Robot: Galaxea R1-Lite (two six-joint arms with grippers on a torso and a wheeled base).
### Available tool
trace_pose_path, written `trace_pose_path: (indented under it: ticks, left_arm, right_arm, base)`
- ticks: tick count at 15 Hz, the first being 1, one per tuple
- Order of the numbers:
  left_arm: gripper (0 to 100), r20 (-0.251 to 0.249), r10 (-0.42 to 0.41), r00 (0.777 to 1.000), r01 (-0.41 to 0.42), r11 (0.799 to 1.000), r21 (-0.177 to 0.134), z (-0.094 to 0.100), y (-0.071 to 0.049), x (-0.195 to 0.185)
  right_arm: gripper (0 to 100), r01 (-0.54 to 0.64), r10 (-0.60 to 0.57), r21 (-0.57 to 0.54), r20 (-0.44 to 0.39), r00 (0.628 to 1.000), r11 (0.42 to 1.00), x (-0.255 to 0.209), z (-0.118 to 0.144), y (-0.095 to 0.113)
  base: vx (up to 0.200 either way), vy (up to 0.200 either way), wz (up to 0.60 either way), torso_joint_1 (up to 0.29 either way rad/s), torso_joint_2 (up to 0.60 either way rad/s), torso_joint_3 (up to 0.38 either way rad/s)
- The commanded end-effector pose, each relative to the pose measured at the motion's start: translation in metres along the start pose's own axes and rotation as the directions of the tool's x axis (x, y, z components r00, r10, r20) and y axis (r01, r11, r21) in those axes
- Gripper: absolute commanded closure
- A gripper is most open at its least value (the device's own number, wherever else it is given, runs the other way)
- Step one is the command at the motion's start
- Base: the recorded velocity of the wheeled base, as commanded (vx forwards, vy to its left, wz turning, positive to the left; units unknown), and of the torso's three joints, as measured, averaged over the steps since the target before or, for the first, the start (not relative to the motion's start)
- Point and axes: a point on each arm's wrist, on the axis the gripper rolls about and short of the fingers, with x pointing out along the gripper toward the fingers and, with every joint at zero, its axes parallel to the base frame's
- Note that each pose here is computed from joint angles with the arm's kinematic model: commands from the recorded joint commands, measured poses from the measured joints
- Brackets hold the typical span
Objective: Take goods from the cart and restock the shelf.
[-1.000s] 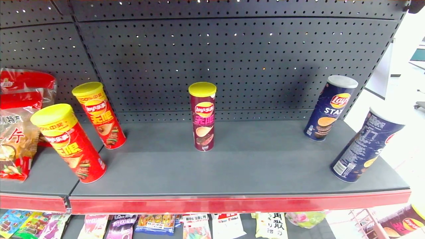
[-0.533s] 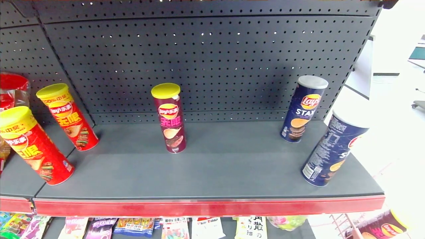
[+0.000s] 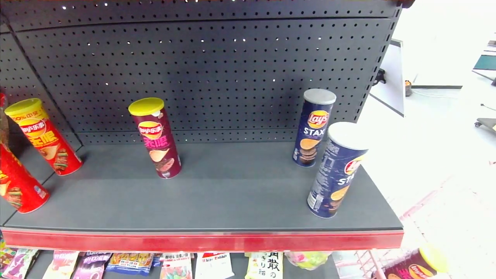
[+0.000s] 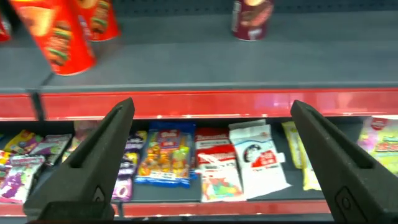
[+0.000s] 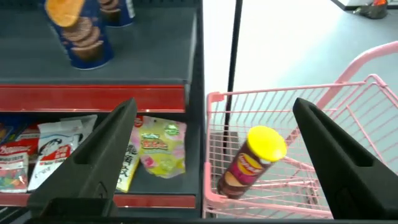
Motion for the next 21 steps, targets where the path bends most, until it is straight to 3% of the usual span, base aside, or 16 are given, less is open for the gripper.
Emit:
trace_pose_path:
  ticks: [1, 5, 12, 19, 21]
  left_arm:
    - [0, -0.002, 0.0, 1.0, 0.0, 1.0, 0.0, 0.0, 0.0, 0.0001]
    - [0, -0.002, 0.0, 1.0, 0.0, 1.0, 0.001, 0.0, 0.0, 0.0001]
    - [0, -0.002, 0.002, 1.0, -0.002, 1.0, -0.005, 0.0, 0.0001, 0.0001]
    - [0, -0.002, 0.002, 1.0, -0.002, 1.0, -0.005, 0.0, 0.0001, 0.0001]
    - [0, -0.002, 0.002, 1.0, -0.002, 1.0, -0.005, 0.0, 0.0001, 0.0001]
  right_arm:
    - [0, 0.001, -0.001, -0.001, 0.0, 1.0, 1.0, 0.0, 0.0004, 0.0]
    - [0, 0.0, 0.0, -0.001, 0.0, 1.0, 1.0, 0.0, -0.0001, 0.0]
    - [0, 0.001, -0.001, -0.001, -0.002, 1.0, 1.0, 0.0001, -0.0001, 0.0]
    - [0, 0.0, 0.0, -0.001, 0.0, 1.0, 1.0, 0.0, -0.0001, 0.0]
    - [0, 0.001, -0.001, -0.002, -0.002, 1.0, 1.0, 0.0001, -0.0001, 0.0]
  base:
    - [-0.2, -0.2, 0.0, 0.012, 0.01, -0.007]
    - [-0.2, -0.2, 0.0, -0.002, 0.0, 0.001]
    - [0.0, -0.2, 0.0, 0.0, 0.0, 0.002]
    - [0.0, 0.0, 0.0, 0.0, 0.0, 0.0]
    - [0.0, 0.0, -0.6, 0.005, 0.0, 0.005]
